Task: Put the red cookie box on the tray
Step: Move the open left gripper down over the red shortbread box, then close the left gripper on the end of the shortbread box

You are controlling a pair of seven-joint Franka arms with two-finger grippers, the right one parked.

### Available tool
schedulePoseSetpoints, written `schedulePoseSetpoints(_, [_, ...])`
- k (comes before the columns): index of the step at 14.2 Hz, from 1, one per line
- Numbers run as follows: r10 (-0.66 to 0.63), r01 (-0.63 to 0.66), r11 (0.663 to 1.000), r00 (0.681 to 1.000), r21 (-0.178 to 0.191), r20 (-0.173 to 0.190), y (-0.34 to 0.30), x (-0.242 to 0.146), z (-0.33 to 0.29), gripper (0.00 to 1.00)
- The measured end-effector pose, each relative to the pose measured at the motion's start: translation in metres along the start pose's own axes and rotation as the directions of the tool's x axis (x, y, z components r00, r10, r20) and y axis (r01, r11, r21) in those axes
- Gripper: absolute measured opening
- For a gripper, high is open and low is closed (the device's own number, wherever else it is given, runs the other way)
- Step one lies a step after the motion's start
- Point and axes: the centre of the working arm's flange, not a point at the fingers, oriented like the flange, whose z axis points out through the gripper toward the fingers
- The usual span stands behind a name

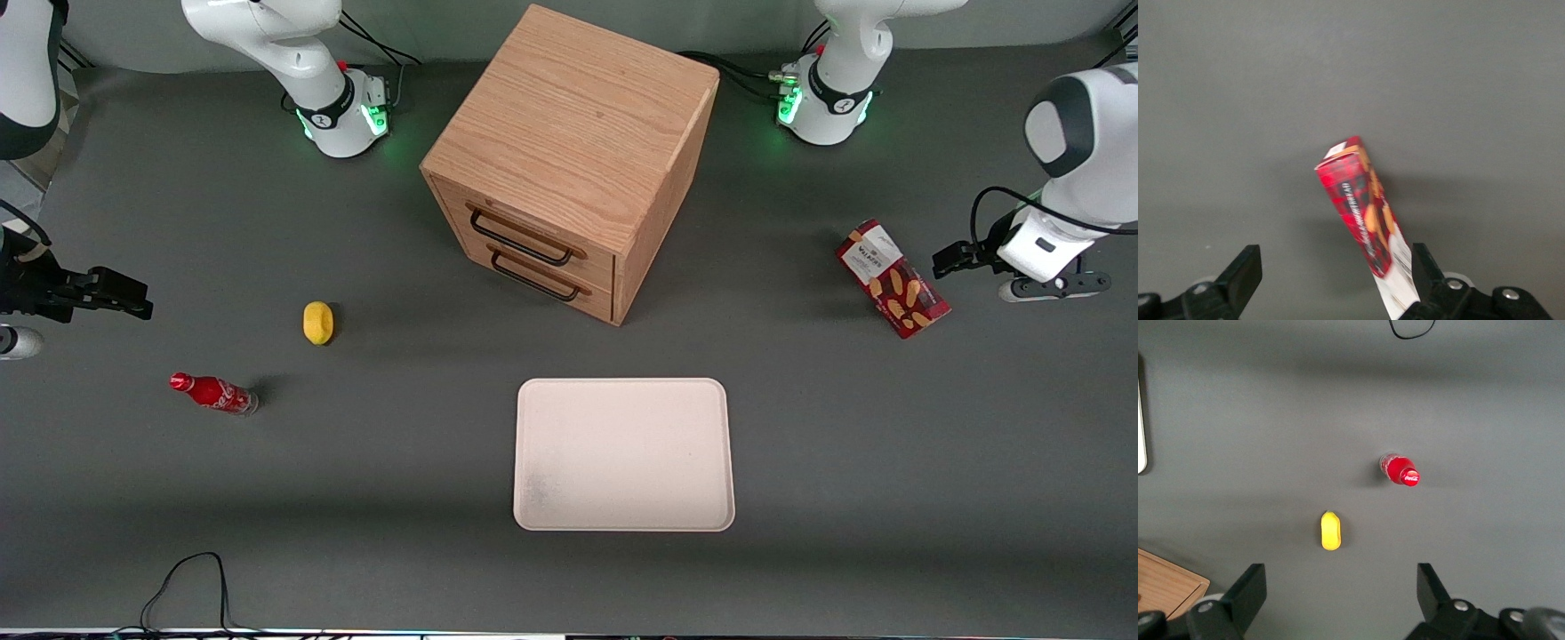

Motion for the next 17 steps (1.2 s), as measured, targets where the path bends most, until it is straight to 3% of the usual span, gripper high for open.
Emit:
schedulePoseSetpoints(2, [-0.072,0.072,0.997,0.997,-0.001,0.005,-0.006,-0.012,0.033,0.99])
schedulePoseSetpoints(5, [-0.175,0.175,0.984,0.984,0.012,0.042,0.003,-0.017,0.058,0.98])
schedulePoseSetpoints(7, [-0.216,0.215,0.976,0.975,0.018,0.043,0.01,-0.014,0.07,0.98])
schedulePoseSetpoints(9, [-0.259,0.259,0.966,0.964,0.001,0.055,0.017,-0.013,0.088,0.96])
schedulePoseSetpoints(11, [-0.286,0.287,0.958,0.955,-0.01,0.08,0.024,-0.014,0.108,0.78])
schedulePoseSetpoints(14, [-0.294,0.296,0.955,0.95,-0.002,0.108,0.028,-0.016,0.122,0.39])
schedulePoseSetpoints(17, [-0.293,0.296,0.955,0.947,0.0,0.132,0.029,-0.014,0.119,0.11])
